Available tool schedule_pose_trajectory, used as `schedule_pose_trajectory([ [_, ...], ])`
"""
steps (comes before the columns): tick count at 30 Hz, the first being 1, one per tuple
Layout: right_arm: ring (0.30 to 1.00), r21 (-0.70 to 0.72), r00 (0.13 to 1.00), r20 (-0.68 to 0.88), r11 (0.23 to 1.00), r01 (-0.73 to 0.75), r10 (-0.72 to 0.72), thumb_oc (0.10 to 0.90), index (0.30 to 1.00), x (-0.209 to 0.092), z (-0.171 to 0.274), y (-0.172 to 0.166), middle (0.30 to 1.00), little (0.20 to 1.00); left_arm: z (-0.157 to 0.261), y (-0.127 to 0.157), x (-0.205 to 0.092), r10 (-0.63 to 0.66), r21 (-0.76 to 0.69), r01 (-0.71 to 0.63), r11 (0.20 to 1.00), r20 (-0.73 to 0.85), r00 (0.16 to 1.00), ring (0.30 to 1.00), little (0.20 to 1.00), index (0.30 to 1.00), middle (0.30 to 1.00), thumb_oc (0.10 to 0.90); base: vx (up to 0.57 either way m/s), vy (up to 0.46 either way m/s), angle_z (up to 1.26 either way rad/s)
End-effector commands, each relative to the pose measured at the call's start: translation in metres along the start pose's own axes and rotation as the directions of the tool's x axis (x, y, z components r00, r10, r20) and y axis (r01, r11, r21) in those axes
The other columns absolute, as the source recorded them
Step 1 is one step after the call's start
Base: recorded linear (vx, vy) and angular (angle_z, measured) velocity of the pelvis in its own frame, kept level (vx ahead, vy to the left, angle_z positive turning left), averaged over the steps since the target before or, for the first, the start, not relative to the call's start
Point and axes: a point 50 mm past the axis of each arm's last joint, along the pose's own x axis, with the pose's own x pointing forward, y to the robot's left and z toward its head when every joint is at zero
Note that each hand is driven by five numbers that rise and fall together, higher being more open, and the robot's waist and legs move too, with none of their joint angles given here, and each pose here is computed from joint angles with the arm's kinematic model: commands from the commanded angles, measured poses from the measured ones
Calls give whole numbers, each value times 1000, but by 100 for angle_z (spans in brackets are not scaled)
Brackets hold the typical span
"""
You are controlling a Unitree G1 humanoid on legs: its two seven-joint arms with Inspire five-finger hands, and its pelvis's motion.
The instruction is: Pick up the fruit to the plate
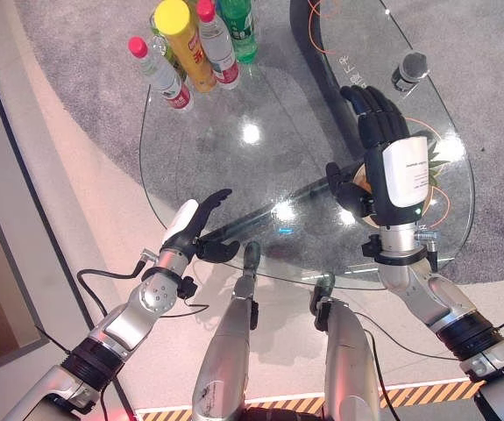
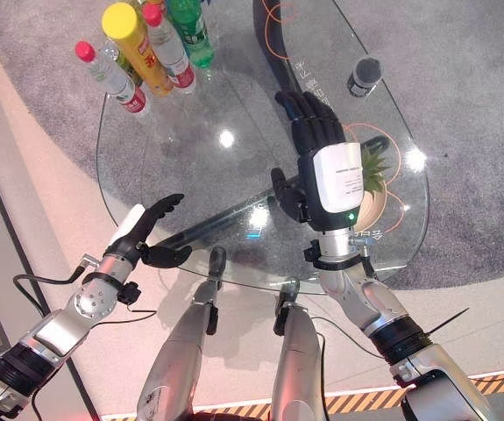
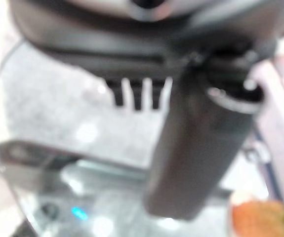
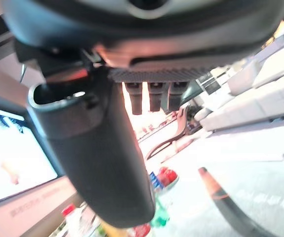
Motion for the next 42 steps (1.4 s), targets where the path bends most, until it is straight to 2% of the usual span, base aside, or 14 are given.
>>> schedule_pose_trajectory([
  [1, 900, 102, 988, 148, 995, 24, -39, 800, 900, 18, 24, -11, 900, 900, 26, 14, -1, 42, 1, -43, 999, 161, 986, 900, 900, 900, 900, 800, 0, 0, 0],
  [4, 900, 172, 991, 121, 982, -81, 61, 800, 900, 8, 26, -2, 900, 900, 20, 9, -3, 29, -29, -25, 999, 127, 991, 900, 900, 900, 900, 800, 0, 0, 0],
  [9, 900, 315, 966, 57, 914, -256, 251, 800, 900, -20, 25, 16, 900, 900, -7, -11, -11, -24, -209, 17, 978, -31, 999, 900, 900, 900, 900, 800, 0, 0, 0],
  [12, 900, 476, 893, 8, 784, -399, 450, 800, 900, -49, 25, 30, 900, 900, -32, -29, -24, -82, -273, 35, 961, -160, 984, 900, 900, 900, 900, 800, 62, -16, 1],
  [16, 900, 628, 771, -33, 614, -479, 636, 800, 900, -84, 25, 46, 900, 900, -62, -52, -42, -202, -356, 86, 930, -302, 932, 900, 900, 900, 900, 800, 60, -22, -1],
  [18, 900, 636, 755, -34, 597, -489, 655, 800, 900, -88, 25, 48, 900, 900, -66, -55, -44, -214, -378, 81, 922, -323, 922, 900, 900, 900, 900, 800, 18, -6, 0],
  [23, 900, 797, 541, -71, 374, -474, 838, 800, 900, -140, 28, 69, 900, 900, -103, -83, -76, -294, -485, 25, 874, -487, 823, 900, 900, 900, 900, 800, 63, -26, -1],
  [24, 900, 844, 423, -76, 284, -456, 903, 800, 900, -161, 28, 75, 900, 900, -115, -91, -88, -306, -490, 1, 872, -543, 782, 900, 900, 900, 900, 800, 51, -24, -1],
  [25, 900, 847, 415, -75, 278, -453, 907, 800, 900, -163, 28, 75, 900, 900, -116, -91, -89, -308, -490, 0, 872, -546, 779, 900, 900, 900, 900, 800, 56, -32, -2],
  [28, 900, 914, 211, -92, 167, -370, 973, 800, 900, -203, 26, 83, 900, 900, -134, -105, -108, -333, -518, -54, 853, -622, 709, 900, 900, 900, 900, 800, 43, -37, -6],
  [34, 900, 977, -51, -131, 120, -174, 990, 800, 900, -255, 23, 90, 900, 900, -147, -124, -123, -375, -540, -79, 838, -674, 636, 900, 900, 900, 900, 800, 42, -26, -4],
  [39, 900, 985, -282, -156, 172, 32, 947, 800, 900, -308, 23, 88, 900, 900, -162, -142, -149, -398, -554, -211, 805, -769, 500, 900, 900, 900, 900, 800, 41, -16, -6],
  [41, 900, 982, -310, -160, 182, 43, 937, 800, 900, -314, 23, 87, 900, 900, -165, -145, -154, -399, -549, -239, 801, -787, 470, 900, 900, 900, 900, 800, 38, -12, -6],
  [42, 900, 974, -350, -152, 200, 104, 924, 800, 900, -324, 26, 85, 900, 900, -168, -148, -164, -407, -539, -273, 797, -812, 418, 900, 900, 900, 900, 800, 65, -22, -8],
])
